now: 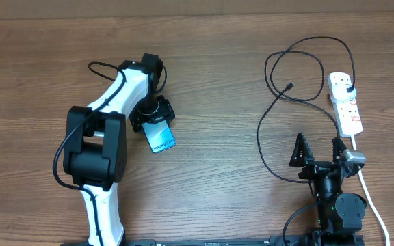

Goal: Plug charger to phone and switch on socket
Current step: 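Lift the phone upright with the left gripper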

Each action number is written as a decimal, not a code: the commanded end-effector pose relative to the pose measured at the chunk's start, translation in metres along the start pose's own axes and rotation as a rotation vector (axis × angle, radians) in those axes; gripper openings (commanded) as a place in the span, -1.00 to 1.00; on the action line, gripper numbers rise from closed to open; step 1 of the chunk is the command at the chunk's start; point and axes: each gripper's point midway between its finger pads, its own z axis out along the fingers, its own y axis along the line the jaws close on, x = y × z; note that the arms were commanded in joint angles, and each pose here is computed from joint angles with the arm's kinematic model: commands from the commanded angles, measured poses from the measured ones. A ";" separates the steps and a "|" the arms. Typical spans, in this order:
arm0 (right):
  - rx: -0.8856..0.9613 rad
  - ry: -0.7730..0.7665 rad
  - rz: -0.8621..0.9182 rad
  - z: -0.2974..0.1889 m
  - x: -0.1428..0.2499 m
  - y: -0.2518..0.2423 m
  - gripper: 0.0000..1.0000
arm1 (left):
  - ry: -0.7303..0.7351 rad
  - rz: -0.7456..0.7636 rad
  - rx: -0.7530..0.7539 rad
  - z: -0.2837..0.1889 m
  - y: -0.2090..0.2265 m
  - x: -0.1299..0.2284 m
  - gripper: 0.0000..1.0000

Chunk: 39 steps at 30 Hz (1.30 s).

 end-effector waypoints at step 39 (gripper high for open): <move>0.000 -0.001 -0.008 0.000 0.002 -0.001 1.00 | 0.346 0.193 0.227 -0.083 -0.041 0.065 0.45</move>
